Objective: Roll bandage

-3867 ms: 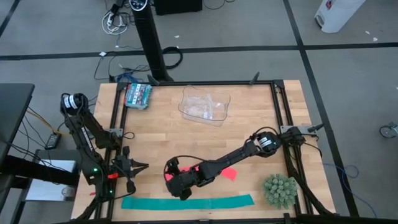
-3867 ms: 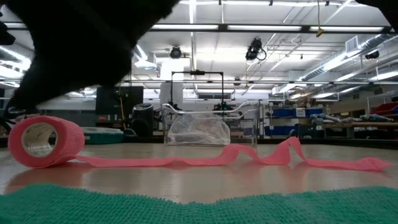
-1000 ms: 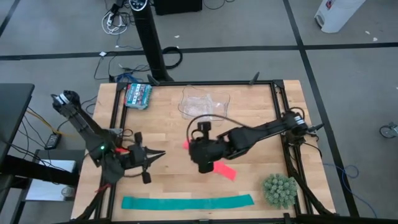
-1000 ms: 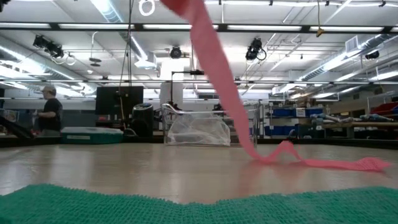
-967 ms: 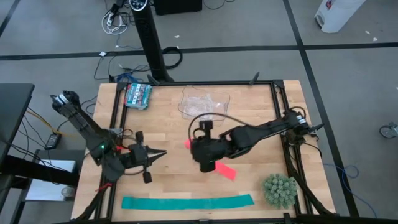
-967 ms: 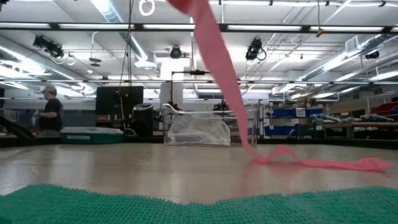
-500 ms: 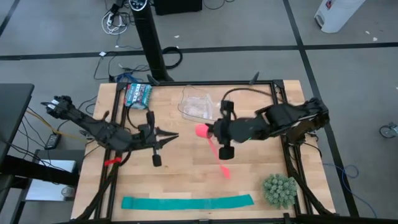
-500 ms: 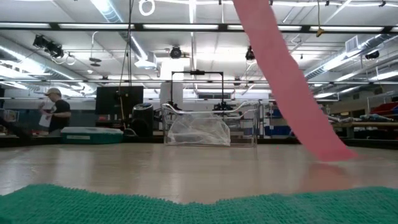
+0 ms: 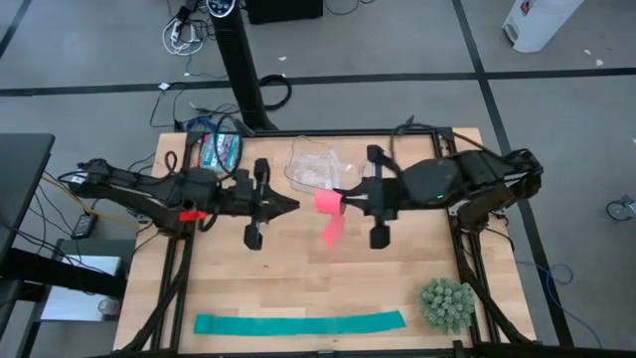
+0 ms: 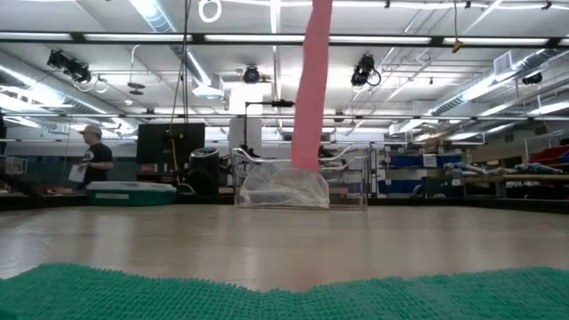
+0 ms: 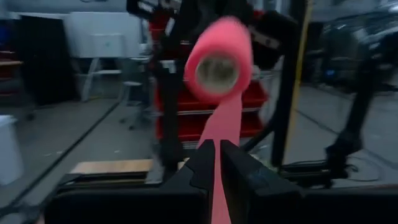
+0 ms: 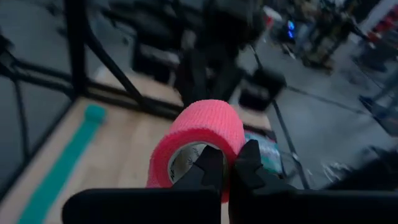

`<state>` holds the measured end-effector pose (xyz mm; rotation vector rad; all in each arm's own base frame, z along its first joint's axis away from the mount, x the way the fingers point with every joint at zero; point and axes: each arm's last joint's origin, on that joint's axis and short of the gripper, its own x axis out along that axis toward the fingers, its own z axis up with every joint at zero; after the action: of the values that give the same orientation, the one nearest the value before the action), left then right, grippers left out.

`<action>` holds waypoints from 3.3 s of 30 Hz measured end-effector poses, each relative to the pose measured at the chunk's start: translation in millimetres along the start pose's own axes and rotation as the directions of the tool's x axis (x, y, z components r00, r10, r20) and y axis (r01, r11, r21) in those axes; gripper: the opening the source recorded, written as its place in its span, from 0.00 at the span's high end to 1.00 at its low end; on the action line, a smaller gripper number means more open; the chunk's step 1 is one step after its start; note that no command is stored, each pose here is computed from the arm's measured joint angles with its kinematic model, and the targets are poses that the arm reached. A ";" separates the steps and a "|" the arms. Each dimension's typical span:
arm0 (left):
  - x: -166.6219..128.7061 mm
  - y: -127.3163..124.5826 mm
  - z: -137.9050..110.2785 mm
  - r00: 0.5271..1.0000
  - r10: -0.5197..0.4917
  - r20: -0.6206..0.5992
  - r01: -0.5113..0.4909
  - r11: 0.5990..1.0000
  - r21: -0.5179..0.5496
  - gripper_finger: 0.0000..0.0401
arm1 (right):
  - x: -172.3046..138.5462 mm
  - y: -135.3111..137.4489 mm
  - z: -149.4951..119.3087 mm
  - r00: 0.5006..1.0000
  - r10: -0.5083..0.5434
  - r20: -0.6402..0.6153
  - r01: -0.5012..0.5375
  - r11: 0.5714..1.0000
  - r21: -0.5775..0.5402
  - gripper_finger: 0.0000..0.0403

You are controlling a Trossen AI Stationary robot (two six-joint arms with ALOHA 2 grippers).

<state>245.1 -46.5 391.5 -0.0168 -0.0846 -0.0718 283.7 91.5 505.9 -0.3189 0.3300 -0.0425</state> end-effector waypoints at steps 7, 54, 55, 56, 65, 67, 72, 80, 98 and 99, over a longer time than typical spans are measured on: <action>24.0 9.6 -16.8 0.991 -0.130 -0.021 0.129 0.991 -0.027 0.92 | -16.8 -6.8 6.9 0.996 0.044 0.081 -0.046 0.998 0.031 1.00; 20.4 72.9 -83.2 0.977 0.158 -0.143 -0.145 0.985 0.097 0.88 | -2.7 -46.7 -163.9 0.916 -0.086 0.392 0.048 0.993 0.104 1.00; 20.3 73.6 -83.0 0.977 0.158 -0.141 -0.145 0.985 0.095 0.86 | -2.2 -50.5 -164.5 0.913 -0.086 0.399 0.050 0.994 0.101 1.00; 20.3 73.8 -82.5 0.979 0.150 -0.136 -0.139 0.987 0.083 0.83 | -1.9 -53.8 -165.3 0.912 -0.087 0.402 0.052 0.994 0.097 1.00; 27.6 83.2 -81.5 0.978 0.161 -0.133 -0.160 0.987 0.020 0.50 | 10.4 -74.1 -167.7 0.898 -0.115 0.425 0.100 0.993 0.057 1.00; 33.8 87.0 -81.0 0.977 0.161 -0.140 -0.160 0.987 0.016 0.46 | 15.8 -79.6 -162.7 0.901 -0.117 0.418 0.110 0.993 0.042 1.00; 45.5 98.7 -79.2 0.965 0.191 -0.178 -0.190 0.981 0.022 0.43 | 21.6 -93.0 -146.8 0.913 -0.092 0.396 0.096 0.995 0.010 1.00; 44.1 107.0 -76.7 0.962 0.216 -0.167 -0.210 0.976 0.052 0.46 | 14.6 -104.4 -132.6 0.896 -0.083 0.435 0.099 0.995 -0.015 1.00; 55.6 108.9 -84.1 0.977 0.176 -0.123 -0.166 0.982 0.088 0.80 | 24.5 -117.8 -134.4 0.880 -0.126 0.457 0.143 0.990 -0.002 1.00; 55.5 108.9 -85.0 0.975 0.176 -0.133 -0.163 0.981 0.100 0.88 | 24.4 -118.1 -133.5 0.875 -0.129 0.466 0.146 0.989 0.000 1.00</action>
<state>315.2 56.4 310.0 0.0701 0.0554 0.1021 264.6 -63.0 415.7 -0.3763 -0.1730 -0.0988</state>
